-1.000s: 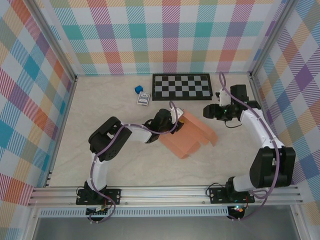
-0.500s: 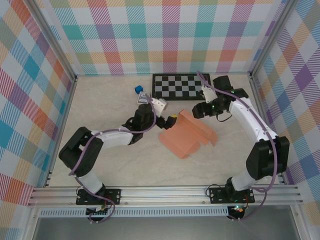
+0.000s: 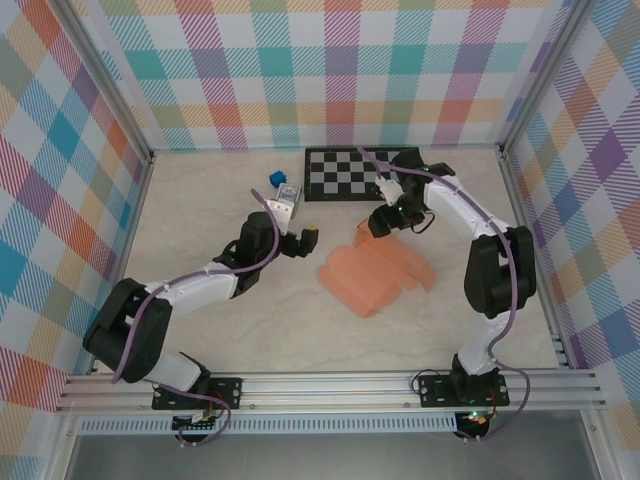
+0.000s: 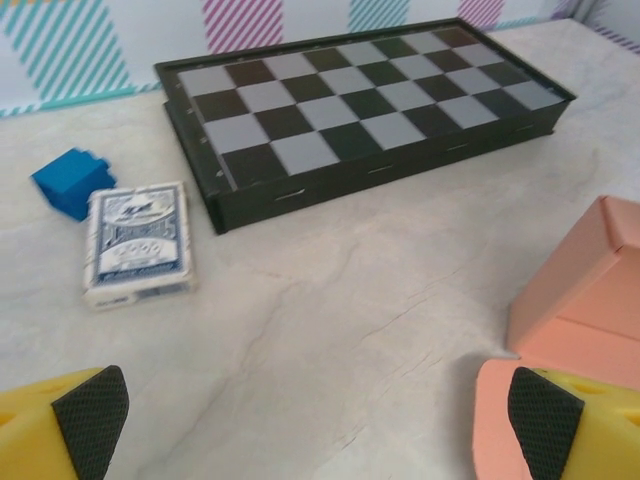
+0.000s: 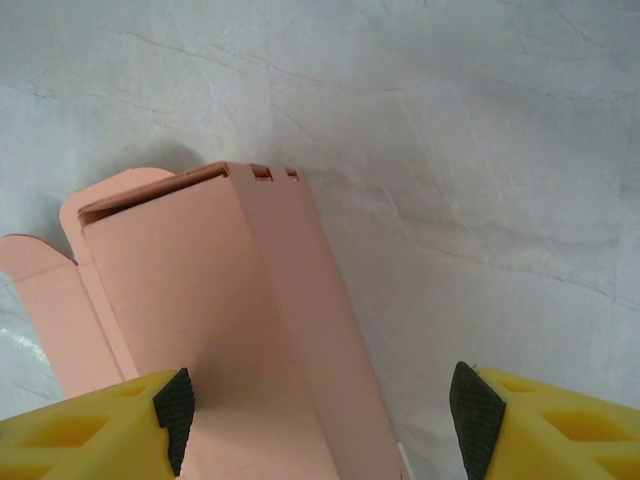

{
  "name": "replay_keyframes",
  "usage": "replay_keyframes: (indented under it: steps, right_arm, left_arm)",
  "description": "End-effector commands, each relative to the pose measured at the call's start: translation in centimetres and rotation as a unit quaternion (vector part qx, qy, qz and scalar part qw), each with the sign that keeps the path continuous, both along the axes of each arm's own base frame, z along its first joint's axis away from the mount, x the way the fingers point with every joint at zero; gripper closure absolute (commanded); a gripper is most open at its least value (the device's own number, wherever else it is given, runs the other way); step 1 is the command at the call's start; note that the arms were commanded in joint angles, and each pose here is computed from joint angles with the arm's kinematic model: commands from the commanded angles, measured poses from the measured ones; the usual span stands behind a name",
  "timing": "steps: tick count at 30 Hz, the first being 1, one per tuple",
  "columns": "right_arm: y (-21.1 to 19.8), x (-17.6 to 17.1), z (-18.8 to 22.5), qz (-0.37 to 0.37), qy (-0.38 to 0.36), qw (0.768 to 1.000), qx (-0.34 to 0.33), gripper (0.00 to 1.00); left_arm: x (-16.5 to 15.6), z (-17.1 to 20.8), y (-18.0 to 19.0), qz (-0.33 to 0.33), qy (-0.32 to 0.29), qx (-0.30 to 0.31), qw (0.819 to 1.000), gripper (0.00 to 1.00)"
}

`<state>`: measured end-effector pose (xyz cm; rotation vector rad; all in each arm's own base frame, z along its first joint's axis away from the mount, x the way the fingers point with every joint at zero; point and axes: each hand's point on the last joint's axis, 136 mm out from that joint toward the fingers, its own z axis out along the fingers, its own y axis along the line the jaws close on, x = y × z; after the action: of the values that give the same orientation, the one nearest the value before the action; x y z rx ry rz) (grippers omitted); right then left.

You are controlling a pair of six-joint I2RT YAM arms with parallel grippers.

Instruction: Fold the paper box

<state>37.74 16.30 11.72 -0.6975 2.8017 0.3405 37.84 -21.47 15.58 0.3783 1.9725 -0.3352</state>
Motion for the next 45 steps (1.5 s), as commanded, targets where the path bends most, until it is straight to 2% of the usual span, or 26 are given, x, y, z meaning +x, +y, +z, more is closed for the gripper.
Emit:
replay_keyframes:
  steps: [1, 7, 15, 19, 26, 31, 40, 45]
  right_arm:
    - [0.8, 0.0, -0.4, 0.013, 0.007, 1.000, 0.001, 0.30]
    - [1.1, -0.7, -2.3, 0.020, 0.026, 0.999, -0.026, 0.31]
    - [2.5, 0.2, 2.7, 0.018, -0.014, 0.999, 0.029, 0.26]
    - [2.5, 0.3, 3.7, 0.035, -0.025, 0.999, 0.033, 0.24]
    - [2.6, -1.0, 3.2, 0.089, -0.015, 0.996, 0.029, 0.20]
    - [2.7, -2.0, 1.1, 0.121, 0.020, 0.992, 0.013, 0.21]
    - [4.1, -2.4, -0.6, 0.149, 0.037, 0.988, -0.010, 0.23]
    - [3.8, -2.0, -1.1, 0.140, 0.036, 0.989, -0.022, 0.30]
  left_arm:
    - [-0.3, -0.2, 2.1, 0.047, 0.010, 0.007, 0.999, 0.00]
    - [-0.2, -0.3, 3.1, 0.064, 0.013, 0.028, 0.997, 0.00]
    - [0.0, -0.2, 3.3, 0.068, 0.017, 0.030, 0.997, 0.00]
    - [0.1, -0.1, 3.4, 0.072, 0.019, 0.031, 0.997, 0.00]
    - [0.0, -0.2, 4.3, 0.087, 0.027, 0.039, 0.995, 0.00]
    - [0.1, -0.3, 4.8, 0.094, 0.033, 0.036, 0.994, 0.00]
    - [0.0, -0.8, 5.8, 0.106, 0.045, 0.038, 0.993, 0.00]
    - [-0.1, -1.0, 6.1, 0.109, 0.049, 0.038, 0.992, 0.00]
